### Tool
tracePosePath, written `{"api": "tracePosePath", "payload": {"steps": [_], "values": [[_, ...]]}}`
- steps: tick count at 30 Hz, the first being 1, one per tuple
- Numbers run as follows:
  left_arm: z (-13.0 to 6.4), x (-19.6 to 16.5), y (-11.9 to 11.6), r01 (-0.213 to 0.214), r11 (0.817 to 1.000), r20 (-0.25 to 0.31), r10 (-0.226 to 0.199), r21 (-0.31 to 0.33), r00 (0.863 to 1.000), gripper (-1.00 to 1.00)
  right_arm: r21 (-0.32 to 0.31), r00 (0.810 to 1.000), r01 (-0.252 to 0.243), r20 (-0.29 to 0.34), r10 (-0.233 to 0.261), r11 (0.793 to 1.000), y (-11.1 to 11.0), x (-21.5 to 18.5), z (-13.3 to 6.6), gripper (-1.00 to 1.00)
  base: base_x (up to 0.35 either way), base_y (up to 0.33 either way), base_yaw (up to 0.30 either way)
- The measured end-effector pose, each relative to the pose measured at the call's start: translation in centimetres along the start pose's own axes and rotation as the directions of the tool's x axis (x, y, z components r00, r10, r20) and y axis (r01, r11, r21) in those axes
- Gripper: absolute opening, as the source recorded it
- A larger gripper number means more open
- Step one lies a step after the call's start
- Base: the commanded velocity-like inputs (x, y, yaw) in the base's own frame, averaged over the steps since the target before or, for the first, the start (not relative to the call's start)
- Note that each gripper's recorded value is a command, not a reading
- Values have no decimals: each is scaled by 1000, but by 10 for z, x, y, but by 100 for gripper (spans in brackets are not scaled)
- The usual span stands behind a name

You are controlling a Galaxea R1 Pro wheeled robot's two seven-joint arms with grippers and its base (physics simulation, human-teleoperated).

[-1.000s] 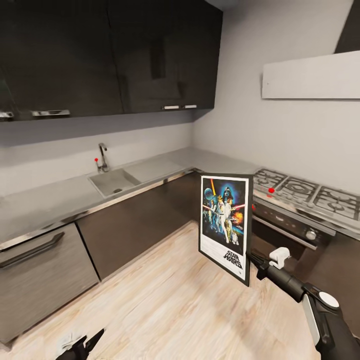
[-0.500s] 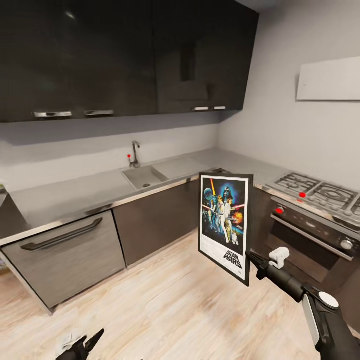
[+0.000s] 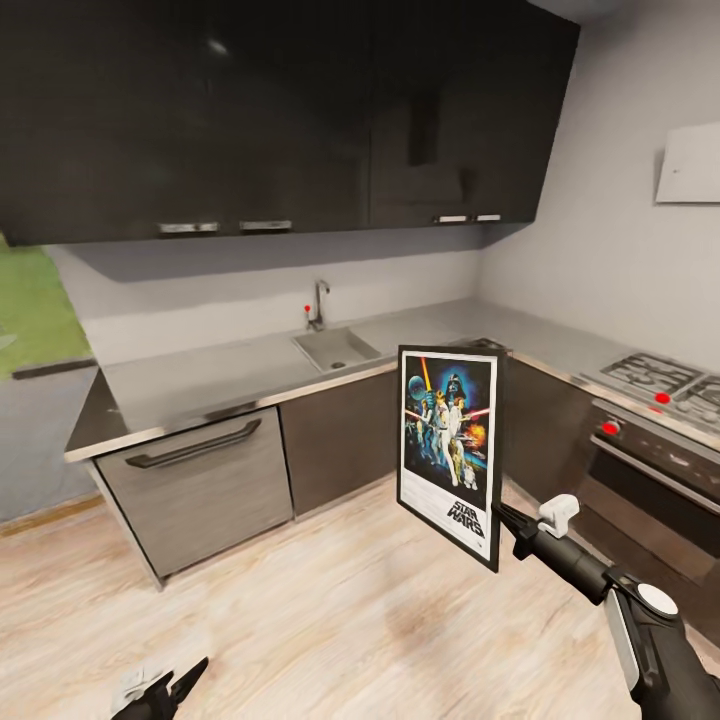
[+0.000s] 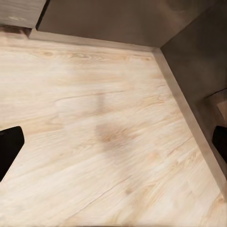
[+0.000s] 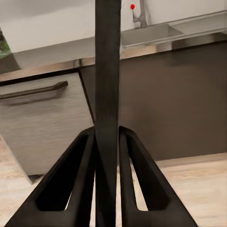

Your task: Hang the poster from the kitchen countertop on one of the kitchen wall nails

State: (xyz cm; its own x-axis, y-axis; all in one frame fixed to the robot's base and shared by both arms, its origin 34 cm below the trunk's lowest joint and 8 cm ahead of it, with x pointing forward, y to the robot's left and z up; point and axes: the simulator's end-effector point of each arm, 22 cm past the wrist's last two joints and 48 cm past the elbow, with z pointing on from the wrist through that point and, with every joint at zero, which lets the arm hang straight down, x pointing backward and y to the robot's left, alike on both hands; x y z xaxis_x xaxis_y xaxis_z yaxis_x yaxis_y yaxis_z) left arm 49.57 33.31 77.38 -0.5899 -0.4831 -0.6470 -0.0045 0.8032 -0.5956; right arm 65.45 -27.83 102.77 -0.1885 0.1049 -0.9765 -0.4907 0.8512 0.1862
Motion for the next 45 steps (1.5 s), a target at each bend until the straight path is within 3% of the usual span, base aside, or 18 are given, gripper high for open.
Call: {"api": "tracePosePath", "payload": {"steps": [19, 34, 45], "values": [[0, 0, 0, 2, 1000, 1, -2, -1, 1000, 100, -2, 1000, 1, -1, -1, 1000, 2, 0, 1, -100, -43, 162, 280], [0, 0, 0, 2, 1000, 1, -2, -1, 1000, 100, -5, 1000, 0, -2, 0, 1000, 3, 1, 2, -100, -5, 37, 288], [0, 0, 0, 2, 1000, 0, -2, -1, 1000, 100, -6, 1000, 1, -1, -1, 1000, 3, 1, 2, -100, -3, 241, 178]]}}
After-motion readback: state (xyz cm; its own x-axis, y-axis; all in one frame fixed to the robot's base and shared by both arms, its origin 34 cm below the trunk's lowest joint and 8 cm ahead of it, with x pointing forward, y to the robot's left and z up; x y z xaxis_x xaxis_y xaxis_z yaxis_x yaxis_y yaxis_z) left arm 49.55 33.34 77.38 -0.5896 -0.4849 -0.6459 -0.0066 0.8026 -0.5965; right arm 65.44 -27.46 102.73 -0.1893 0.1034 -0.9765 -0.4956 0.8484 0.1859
